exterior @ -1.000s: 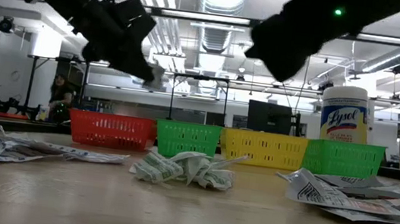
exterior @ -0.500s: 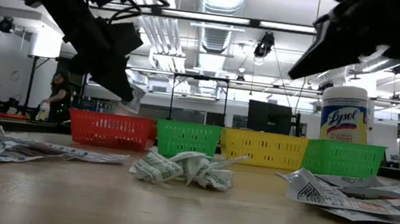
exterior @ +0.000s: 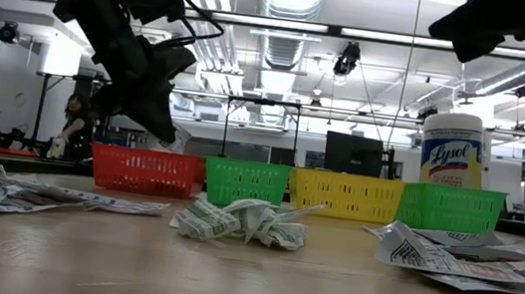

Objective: Pick & Place First Aid Supplies
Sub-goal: Put the alcohol pad into the red basket

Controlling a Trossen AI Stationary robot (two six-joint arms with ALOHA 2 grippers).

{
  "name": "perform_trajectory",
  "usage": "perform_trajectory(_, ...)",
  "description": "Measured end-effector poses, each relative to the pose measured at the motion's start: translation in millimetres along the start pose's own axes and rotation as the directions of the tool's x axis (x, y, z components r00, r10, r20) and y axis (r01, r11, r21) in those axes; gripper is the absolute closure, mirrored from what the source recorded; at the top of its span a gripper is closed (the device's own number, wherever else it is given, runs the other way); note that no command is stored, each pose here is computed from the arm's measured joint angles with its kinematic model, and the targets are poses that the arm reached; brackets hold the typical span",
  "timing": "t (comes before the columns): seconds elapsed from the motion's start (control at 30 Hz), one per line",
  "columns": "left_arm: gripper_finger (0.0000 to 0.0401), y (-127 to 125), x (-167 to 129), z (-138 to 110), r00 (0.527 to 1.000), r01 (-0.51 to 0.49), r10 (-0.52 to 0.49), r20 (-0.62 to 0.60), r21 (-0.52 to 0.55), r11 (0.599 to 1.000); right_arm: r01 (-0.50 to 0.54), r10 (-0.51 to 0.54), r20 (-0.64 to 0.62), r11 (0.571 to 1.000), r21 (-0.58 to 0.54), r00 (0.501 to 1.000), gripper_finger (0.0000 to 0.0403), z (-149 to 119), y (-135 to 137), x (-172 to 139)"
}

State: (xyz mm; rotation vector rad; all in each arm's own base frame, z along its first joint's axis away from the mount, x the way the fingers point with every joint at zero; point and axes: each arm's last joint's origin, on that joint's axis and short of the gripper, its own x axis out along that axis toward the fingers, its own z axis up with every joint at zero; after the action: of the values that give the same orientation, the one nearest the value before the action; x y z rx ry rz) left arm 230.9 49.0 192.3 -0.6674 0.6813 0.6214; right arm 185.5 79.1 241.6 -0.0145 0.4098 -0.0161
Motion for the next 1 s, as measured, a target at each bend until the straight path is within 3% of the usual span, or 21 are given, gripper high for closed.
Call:
perform_trajectory(0.33,0.0387,-3.7,4.6,9.6,1.0,-0.006,0.006,0.001,0.002,1.0,-0.006,0.005,0.026,0.999,0.047,1.0,0.0394,-20.1,-6.0,-4.5)
perform_trajectory(0.7,0.0313,-0.6,2.9,8.7,0.999,-0.029,0.03,-0.021,0.019,0.999,-0.004,0.003,0.023,1.0,0.03,1.0,0.0394,-20.6,-5.7,-3.7)
perform_trajectory(1.0,0.0287,-1.8,-33.6,24.7,1.0,-0.03,0.03,-0.005,0.07,0.997,-0.042,0.042,-0.022,0.999,0.007,0.999,0.0394,-24.8,-3.8,-4.4)
